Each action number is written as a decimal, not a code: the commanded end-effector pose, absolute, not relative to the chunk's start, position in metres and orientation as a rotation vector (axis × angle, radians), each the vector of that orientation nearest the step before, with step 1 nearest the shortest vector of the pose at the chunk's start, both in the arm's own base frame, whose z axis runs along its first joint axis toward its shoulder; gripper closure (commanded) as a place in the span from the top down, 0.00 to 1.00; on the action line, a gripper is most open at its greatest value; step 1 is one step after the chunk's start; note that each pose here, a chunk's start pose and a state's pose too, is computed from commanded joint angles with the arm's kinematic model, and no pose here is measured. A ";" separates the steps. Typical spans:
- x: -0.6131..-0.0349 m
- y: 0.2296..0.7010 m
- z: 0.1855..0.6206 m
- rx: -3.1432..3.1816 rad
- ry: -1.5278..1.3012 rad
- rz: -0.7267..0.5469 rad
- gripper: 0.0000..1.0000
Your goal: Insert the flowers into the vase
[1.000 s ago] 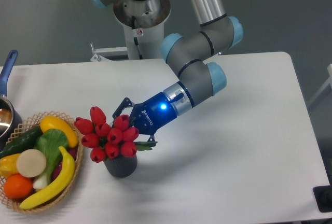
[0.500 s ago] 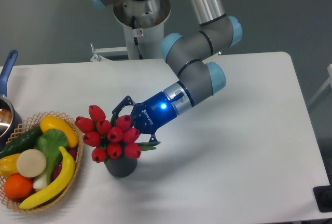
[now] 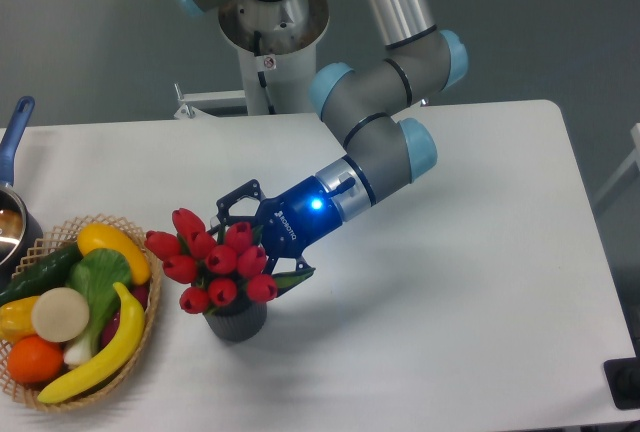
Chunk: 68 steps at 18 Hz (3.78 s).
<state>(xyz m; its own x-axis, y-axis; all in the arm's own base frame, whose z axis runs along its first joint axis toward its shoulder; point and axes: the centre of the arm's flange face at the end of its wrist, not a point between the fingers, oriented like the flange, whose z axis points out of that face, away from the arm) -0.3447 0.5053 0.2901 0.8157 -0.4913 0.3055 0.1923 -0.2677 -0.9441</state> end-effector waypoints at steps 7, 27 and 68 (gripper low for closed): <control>-0.333 0.494 0.297 -1.822 0.259 -0.613 1.00; -0.306 0.456 0.321 -2.179 0.360 -0.364 1.00; -0.360 0.221 0.512 -2.899 0.695 0.093 1.00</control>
